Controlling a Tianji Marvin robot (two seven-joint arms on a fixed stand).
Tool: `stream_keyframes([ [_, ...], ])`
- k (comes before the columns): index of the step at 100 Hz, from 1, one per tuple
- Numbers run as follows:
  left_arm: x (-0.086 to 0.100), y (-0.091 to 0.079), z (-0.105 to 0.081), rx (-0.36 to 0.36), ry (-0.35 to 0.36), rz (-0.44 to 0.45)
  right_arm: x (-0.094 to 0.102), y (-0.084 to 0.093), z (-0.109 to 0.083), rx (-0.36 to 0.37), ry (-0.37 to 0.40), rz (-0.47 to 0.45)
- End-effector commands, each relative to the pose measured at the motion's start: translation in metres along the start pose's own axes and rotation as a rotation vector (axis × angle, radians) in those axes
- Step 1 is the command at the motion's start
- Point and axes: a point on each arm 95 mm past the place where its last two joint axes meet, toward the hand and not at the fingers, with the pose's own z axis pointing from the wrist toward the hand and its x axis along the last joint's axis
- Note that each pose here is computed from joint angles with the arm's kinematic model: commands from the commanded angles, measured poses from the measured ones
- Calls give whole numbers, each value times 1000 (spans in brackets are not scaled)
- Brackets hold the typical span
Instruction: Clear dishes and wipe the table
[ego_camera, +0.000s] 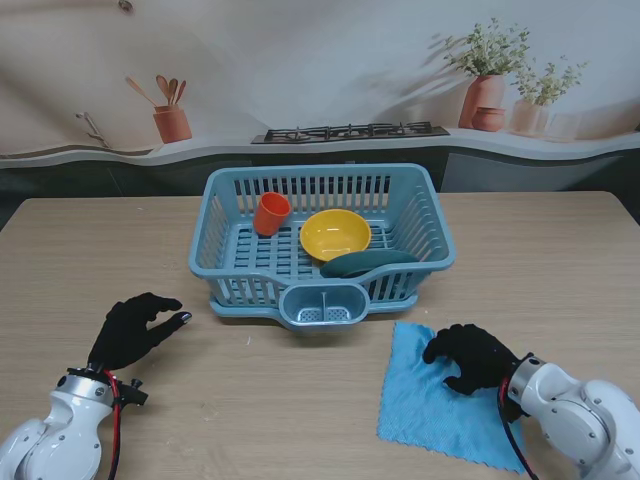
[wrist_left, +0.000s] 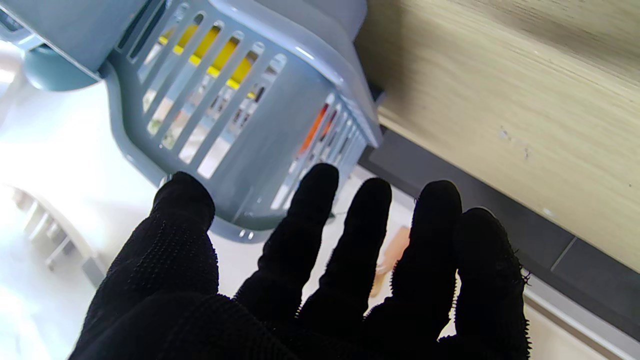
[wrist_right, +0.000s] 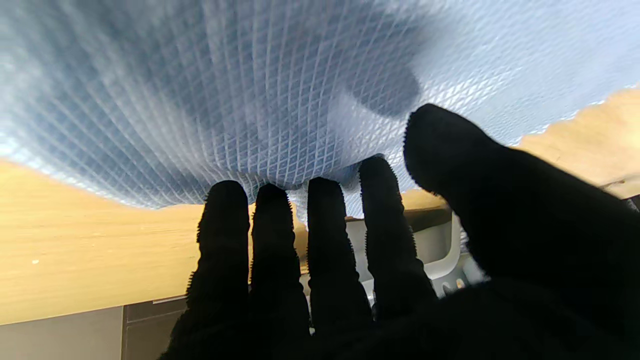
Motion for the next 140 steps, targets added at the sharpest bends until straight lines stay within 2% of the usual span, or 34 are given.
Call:
stream_keyframes([
  [1,2,2,0,-14,-1,-8,4,-38,-5,138,4,22],
  [26,3,2,1,-13,-6,-22,6,-59,-1,209,-25,-9],
  [51,2,2,0,-2,-2,-26,10,-72,5,171,-75,21],
  [68,3,2,0,-3,0,-29,2,-64,6,135,-98,-44],
  [80,2,2,0,-5,2,-28,-9,-53,6,108,-145,-102],
  [96,2,2,-1,-5,1,-27,-33,-37,4,62,-228,-191],
  [113,2,2,0,-6,-2,-26,-62,-30,-3,43,-336,-275],
  [125,2,3,0,-7,-2,-25,-75,-29,-5,16,-415,-271],
  [140,1,3,0,-2,-2,-23,-80,-28,2,-18,-470,-239],
])
